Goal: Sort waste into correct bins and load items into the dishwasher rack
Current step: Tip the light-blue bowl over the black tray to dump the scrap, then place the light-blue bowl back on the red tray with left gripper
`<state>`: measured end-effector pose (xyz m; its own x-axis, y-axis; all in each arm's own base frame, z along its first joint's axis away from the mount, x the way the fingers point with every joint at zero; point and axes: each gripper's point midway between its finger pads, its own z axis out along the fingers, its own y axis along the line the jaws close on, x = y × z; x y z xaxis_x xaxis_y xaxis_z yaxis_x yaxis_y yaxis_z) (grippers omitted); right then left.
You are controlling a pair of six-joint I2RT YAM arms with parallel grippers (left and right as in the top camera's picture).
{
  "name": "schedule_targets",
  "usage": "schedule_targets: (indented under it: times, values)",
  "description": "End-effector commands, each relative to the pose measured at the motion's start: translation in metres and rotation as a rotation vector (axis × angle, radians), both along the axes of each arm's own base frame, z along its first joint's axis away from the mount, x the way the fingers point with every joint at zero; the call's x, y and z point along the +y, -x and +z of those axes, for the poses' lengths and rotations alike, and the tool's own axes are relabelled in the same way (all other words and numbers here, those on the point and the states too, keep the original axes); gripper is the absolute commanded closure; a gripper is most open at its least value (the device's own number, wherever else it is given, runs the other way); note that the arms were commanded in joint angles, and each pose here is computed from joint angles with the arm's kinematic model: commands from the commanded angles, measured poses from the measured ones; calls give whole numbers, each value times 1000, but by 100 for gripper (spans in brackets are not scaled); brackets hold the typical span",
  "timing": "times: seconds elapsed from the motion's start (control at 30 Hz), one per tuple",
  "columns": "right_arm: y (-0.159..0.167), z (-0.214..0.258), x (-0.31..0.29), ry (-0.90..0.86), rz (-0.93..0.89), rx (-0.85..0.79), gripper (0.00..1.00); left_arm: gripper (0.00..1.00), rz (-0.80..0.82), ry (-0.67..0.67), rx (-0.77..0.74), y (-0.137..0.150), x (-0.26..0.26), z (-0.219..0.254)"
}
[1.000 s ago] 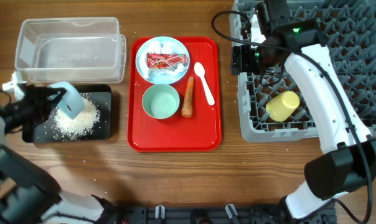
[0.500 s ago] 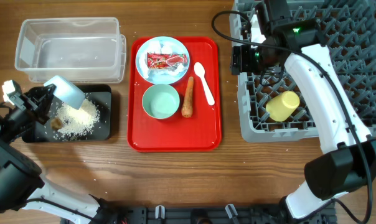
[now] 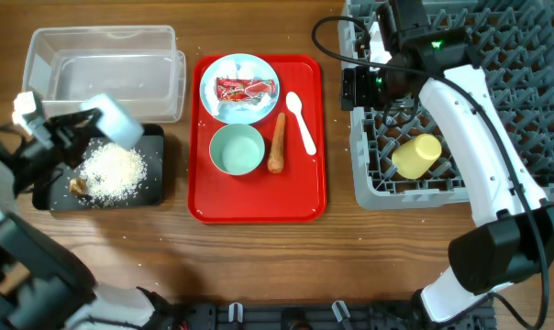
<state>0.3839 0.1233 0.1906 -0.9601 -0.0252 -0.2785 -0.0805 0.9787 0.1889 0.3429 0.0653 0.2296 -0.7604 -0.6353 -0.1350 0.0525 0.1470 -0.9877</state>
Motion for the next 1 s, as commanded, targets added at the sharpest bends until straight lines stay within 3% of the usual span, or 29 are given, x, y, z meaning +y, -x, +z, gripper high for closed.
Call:
schedule_targets:
  times: [0.0, 0.1, 0.27, 0.47, 0.57, 0.8, 0.97]
  values:
    - [-2, -3, 0, 14, 11, 5, 16, 96, -67, -271, 39, 11, -42, 11]
    - [-2, -3, 0, 14, 11, 4, 16, 96, -69, -499, 134, 22, -63, 4]
    - [-2, -3, 0, 14, 11, 5, 16, 96, -86, -743, 181, 37, -90, 1]
    - [-1, -3, 0, 15, 11, 7, 16, 96, -158, -1027, 356, 69, -109, -33]
    - [-1, -3, 0, 15, 11, 9, 16, 96, -187, -1091, 401, 79, -119, -47]
    - [-1, -3, -1, 15, 11, 8, 16, 96, -332, -1127, 327, 89, -161, -74]
    - [-1, -3, -1, 15, 11, 8, 16, 96, -317, -1206, 350, 94, -172, -108]
